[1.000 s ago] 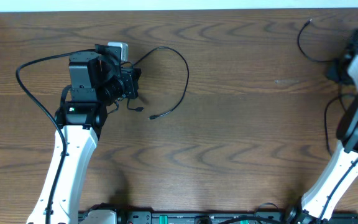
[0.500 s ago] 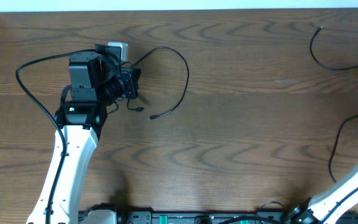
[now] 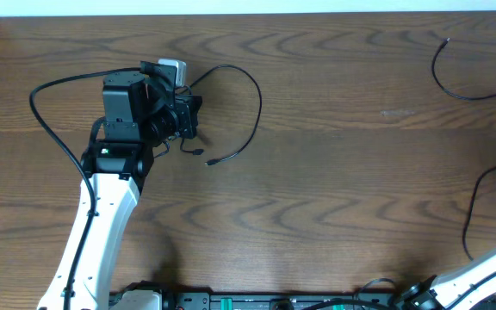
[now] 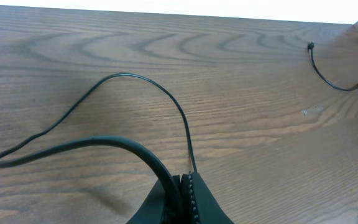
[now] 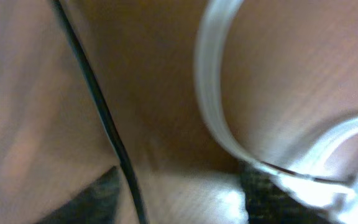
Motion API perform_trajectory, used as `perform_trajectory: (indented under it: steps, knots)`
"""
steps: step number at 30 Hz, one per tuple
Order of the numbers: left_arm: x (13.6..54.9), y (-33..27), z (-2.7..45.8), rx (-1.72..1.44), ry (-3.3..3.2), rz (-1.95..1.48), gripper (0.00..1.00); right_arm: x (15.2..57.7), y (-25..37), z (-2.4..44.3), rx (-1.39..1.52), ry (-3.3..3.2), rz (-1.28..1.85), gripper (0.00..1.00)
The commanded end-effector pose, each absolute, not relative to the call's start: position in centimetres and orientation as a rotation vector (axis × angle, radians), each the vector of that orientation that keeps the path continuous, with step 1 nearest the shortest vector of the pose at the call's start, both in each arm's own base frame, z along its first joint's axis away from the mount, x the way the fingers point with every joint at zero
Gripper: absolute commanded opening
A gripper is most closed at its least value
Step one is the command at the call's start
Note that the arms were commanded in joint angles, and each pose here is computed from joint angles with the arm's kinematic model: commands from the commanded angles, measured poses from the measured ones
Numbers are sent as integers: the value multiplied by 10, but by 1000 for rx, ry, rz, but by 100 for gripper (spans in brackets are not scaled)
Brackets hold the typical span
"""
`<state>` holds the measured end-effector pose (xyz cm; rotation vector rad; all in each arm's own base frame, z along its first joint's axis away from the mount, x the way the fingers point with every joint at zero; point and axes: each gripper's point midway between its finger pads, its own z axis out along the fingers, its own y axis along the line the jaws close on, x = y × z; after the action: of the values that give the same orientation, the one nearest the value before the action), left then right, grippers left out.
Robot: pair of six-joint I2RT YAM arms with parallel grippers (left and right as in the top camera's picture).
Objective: Untangle cables
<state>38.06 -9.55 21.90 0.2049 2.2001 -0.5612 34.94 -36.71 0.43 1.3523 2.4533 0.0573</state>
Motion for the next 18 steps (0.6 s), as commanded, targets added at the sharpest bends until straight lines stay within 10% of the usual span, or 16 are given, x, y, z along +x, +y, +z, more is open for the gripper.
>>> perform_trajectory:
  steps: [1, 18]
  knots:
    - [381, -97, 219, 229, 2193, -553, 8, 368, -324, -19, 1258, 2509, 295, 80]
    - [385, -97, 223, 241, 2167, -545, 8, 452, -262, 60, 807, 2524, 44, 99]
